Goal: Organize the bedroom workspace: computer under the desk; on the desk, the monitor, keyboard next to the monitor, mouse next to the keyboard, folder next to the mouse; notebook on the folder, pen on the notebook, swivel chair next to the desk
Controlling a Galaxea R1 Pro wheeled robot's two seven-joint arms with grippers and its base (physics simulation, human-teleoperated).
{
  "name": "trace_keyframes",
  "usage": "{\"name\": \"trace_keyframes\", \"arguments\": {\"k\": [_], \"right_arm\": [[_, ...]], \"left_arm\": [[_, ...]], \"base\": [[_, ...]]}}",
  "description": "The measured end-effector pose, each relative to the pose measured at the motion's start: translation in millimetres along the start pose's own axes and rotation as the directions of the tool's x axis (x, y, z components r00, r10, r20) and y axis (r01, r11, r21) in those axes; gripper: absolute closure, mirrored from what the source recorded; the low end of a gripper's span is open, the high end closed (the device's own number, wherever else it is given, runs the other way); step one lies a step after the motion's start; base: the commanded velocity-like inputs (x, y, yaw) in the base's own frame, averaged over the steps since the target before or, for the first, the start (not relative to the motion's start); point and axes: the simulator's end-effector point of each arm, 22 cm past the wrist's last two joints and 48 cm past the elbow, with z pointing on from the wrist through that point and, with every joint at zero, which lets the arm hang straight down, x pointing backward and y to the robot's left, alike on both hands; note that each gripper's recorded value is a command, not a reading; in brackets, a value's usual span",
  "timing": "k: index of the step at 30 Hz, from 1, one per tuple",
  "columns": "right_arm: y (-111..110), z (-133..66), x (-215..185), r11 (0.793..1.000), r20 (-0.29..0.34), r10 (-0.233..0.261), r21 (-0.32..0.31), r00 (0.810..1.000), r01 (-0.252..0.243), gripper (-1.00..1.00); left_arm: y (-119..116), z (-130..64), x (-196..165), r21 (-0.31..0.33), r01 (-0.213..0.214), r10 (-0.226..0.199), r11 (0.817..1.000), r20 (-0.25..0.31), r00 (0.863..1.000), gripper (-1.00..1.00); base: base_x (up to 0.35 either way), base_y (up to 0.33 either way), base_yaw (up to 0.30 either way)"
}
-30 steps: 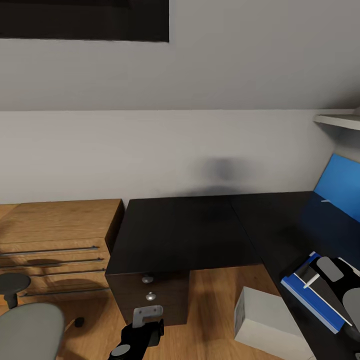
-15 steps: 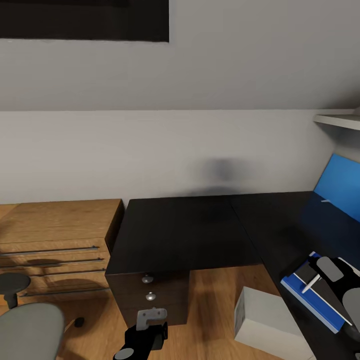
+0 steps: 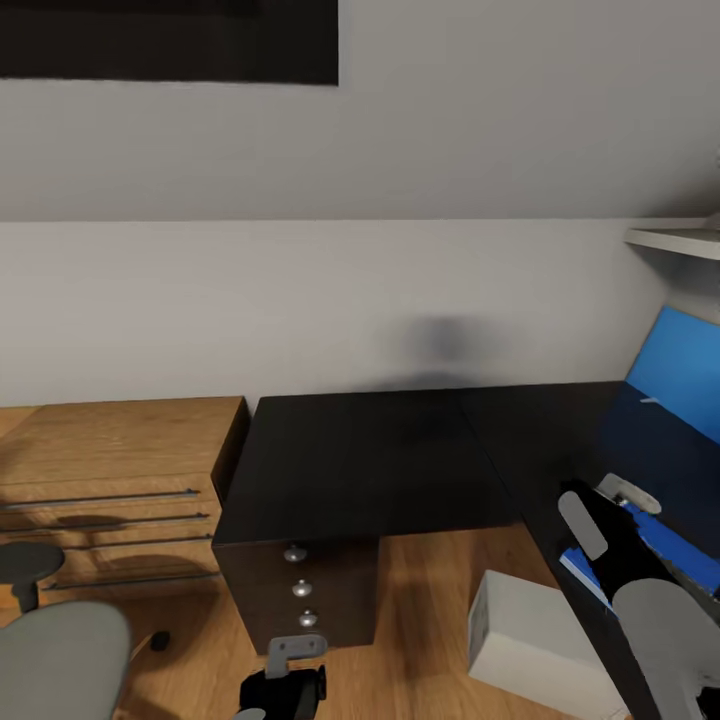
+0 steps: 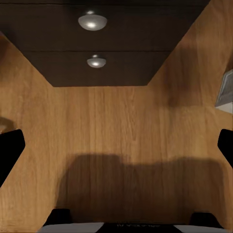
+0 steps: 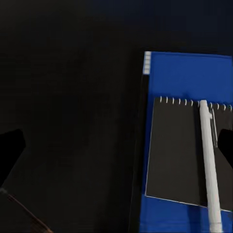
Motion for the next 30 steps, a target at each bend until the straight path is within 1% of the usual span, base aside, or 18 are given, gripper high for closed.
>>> {"name": "trace_keyframes", "arguments": {"k": [1,4,5,6,7,8,9,12,13,16,19,21,24,25,26,27,28,30], "right_arm": [[11,-6.4,11,1.000,-0.002,-0.020,-0.011,1.000,0.020,-1.00],[29,-17.7,28,0.998,-0.005,-0.051,-0.032,0.999,0.050,-1.00],[40,-25.1,39,0.996,-0.007,-0.072,-0.045,0.997,0.072,-1.00],[45,-29.2,45,0.995,-0.006,-0.085,-0.052,0.996,0.085,-1.00],[55,-36.8,57,0.992,-0.006,-0.112,-0.064,0.994,0.111,-1.00],[60,-41.0,63,0.990,-0.005,-0.127,-0.070,0.992,0.126,-1.00],[77,-55.9,84,0.977,0.010,-0.190,-0.094,0.982,0.190,-1.00],[92,-70.6,105,0.960,0.023,-0.249,-0.122,0.968,0.250,-1.00],[100,-79.2,119,0.948,0.030,-0.284,-0.140,0.958,0.285,-1.00],[103,-90.4,145,0.927,0.030,-0.337,-0.163,0.941,0.337,-1.00],[97,-97.9,177,0.905,0.020,-0.388,-0.180,0.921,0.385,-1.00],[91,-102.7,203,0.885,0.015,-0.426,-0.200,0.905,0.420,-1.00],[86,-111.4,242,0.847,0.020,-0.481,-0.245,0.876,0.471,-1.00],[83,-117.5,266,0.817,0.029,-0.518,-0.278,0.855,0.504,-1.00],[82,-120.8,279,0.800,0.036,-0.538,-0.294,0.842,0.523,-1.00],[76,-125.5,300,0.772,0.047,-0.567,-0.318,0.822,0.551,-1.00],[68,-127.8,317,0.751,0.060,-0.588,-0.330,0.807,0.572,-1.00],[59,-128.7,328,0.739,0.078,-0.595,-0.338,0.800,0.583,-1.00]], "left_arm": [[2,1.2,2,-0.004,-0.001,0.001,1.000,-0.004,1.000,-1.00],[5,3.0,3,-0.012,0.001,-0.001,1.000,-0.009,1.000,-1.00],[9,4.4,3,-0.020,0.008,-0.008,1.000,-0.010,1.000,-1.00],[12,5.2,3,-0.024,0.012,-0.012,1.000,-0.011,1.000,-1.00],[17,7.3,4,-0.034,0.019,-0.019,0.999,-0.015,1.000,-1.00],[19,8.4,5,-0.040,0.021,-0.022,0.999,-0.018,1.000,-1.00],[28,12.6,10,-0.059,0.027,-0.029,0.998,-0.029,0.999,-1.00],[34,15.2,10,-0.072,0.039,-0.041,0.997,-0.024,0.999,-1.00],[38,17.2,11,-0.081,0.052,-0.053,0.995,-0.016,0.998,-1.00],[46,22.5,18,-0.103,0.066,-0.068,0.992,-0.013,0.998,-1.00],[58,29.5,34,-0.135,0.068,-0.072,0.988,-0.028,0.997,-1.00],[65,33.9,47,-0.158,0.063,-0.071,0.985,-0.045,0.996,-1.00],[76,39.1,66,-0.189,0.053,-0.067,0.980,-0.071,0.995,-1.00],[83,41.6,77,-0.208,0.047,-0.066,0.977,-0.086,0.994,-1.00],[86,42.6,82,-0.216,0.044,-0.065,0.975,-0.092,0.994,-1.00],[92,44.2,90,-0.231,0.039,-0.064,0.972,-0.101,0.993,-1.00],[97,45.2,96,-0.243,0.039,-0.066,0.969,-0.105,0.992,-1.00],[100,46.0,99,-0.251,0.042,-0.070,0.967,-0.104,0.992,-1.00]], "base": [[-0.261,0.000,0.000],[-0.290,0.000,0.000],[-0.312,0.000,0.000],[-0.321,0.014,0.000],[-0.324,0.029,0.000],[-0.331,0.082,0.000],[-0.332,0.094,0.000],[-0.330,0.119,0.000],[-0.326,0.144,0.000],[-0.323,0.156,0.000],[-0.317,0.170,0.000],[-0.309,0.180,0.000],[-0.289,0.199,0.000],[-0.238,0.234,0.000],[-0.167,0.266,0.000],[-0.107,0.290,0.000],[-0.086,0.299,0.000],[-0.062,0.309,0.000]]}}
